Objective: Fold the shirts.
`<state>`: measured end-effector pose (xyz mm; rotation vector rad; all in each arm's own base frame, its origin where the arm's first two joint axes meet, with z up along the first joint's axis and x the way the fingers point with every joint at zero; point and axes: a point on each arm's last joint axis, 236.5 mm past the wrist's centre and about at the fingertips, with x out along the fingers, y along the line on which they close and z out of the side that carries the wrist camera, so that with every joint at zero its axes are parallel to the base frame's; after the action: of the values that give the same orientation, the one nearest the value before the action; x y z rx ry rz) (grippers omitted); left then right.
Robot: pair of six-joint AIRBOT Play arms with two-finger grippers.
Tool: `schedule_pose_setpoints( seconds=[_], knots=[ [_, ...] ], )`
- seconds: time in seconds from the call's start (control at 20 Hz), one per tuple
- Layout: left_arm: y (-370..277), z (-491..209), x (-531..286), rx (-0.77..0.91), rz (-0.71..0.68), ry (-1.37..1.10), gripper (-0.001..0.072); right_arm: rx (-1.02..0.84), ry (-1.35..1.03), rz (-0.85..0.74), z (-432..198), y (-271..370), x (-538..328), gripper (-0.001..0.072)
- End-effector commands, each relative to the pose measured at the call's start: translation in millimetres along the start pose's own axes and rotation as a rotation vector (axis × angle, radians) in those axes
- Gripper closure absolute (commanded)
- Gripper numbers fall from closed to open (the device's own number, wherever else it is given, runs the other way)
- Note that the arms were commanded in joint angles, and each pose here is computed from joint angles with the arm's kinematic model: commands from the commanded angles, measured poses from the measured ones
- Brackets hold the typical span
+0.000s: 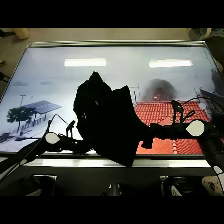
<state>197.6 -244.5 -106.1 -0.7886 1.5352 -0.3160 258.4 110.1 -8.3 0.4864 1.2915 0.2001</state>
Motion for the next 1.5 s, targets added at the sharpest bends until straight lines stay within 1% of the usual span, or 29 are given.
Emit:
schedule_pose_setpoints(
  seconds=[0.0, 0.05, 0.15, 0.2, 0.25, 0.3, 0.35, 0.4, 0.5, 0.55, 0.6, 0.7, 0.75, 0.9, 1.0, 1.1, 1.25, 1.35, 1.45],
  knots=[
    [-21, 39, 3, -0.013, -0.039, -0.163, 0.0672, -0.020, -0.012, 0.007, 5, 5, -5, 0.0693],
    [-43, 53, -9, 0.083, -0.076, -0.204, 0.0682, -0.066, -0.043, 0.013, 14, 11, -13, 0.0693],
    [-115, 83, -63, 0.413, -0.180, -0.342, 0.0685, -0.195, -0.168, 0.015, 49, 32, -50, 0.0694],
    [-158, 97, -113, 0.577, -0.222, -0.458, 0.0684, -0.263, -0.261, -0.002, 72, 43, -79, 0.0694],
    [-196, 108, -173, 0.692, -0.250, -0.598, 0.0685, -0.320, -0.384, -0.029, 99, 56, -119, 0.0694],
    [-236, 112, -253, 0.794, -0.283, -0.784, 0.0684, -0.373, -0.540, -0.067, 126, 72, -173, 0.0694],
    [-269, 102, -337, 0.866, -0.325, -0.973, 0.0684, -0.401, -0.699, -0.103, 144, 85, -233, 0.0694],
    [-296, 73, -429, 0.926, -0.375, -1.180, 0.0684, -0.420, -0.869, -0.144, 153, 98, -302, 0.0694],
    [-320, -8, -572, 1.042, -0.384, -1.547, 0.0684, -0.438, -1.094, -0.173, 133, 117, -410, 0.0694],
    [-325, -46, -611, 1.085, -0.378, -1.659, 0.0684, -0.443, -1.142, -0.160, 114, 123, -440, 0.0694],
    [-329, -74, -629, 1.105, -0.386, -1.697, 0.0684, -0.440, -1.169, -0.144, 97, 127, -459, 0.0694],
    [-329, -86, -621, 1.063, -0.432, -1.605, 0.0684, -0.391, -1.197, -0.096, 74, 127, -476, 0.0694],
    [-326, -80, -606, 1.054, -0.417, -1.535, 0.0683, -0.383, -1.205, -0.093, 68, 126, -480, 0.0695],
    [-312, -47, -591, 1.028, -0.291, -1.506, 0.0684, -0.361, -1.175, -0.148, 65, 111, -475, 0.0695],
    [-300, -15, -586, 1.000, -0.184, -1.506, 0.0684, -0.314, -1.049, -0.203, 68, 93, -447, 0.0695],
    [-285, 29, -561, 0.956, -0.098, -1.424, 0.0684, -0.259, -0.793, -0.280, 70, 69, -392, 0.0695],
    [-227, 123, -456, 0.791, 0.005, -1.085, 0.0683, -0.192, -0.324, -0.415, 80, 23, -278, 0.0694],
    [-172, 176, -371, 0.663, 0.060, -0.875, 0.0683, -0.181, -0.162, -0.446, 104, -1, -198, 0.0695],
    [-120, 219, -304, 0.538, 0.101, -0.754, 0.0681, -0.182, -0.137, -0.397, 142, -11, -113, 0.0694]
  ],
)
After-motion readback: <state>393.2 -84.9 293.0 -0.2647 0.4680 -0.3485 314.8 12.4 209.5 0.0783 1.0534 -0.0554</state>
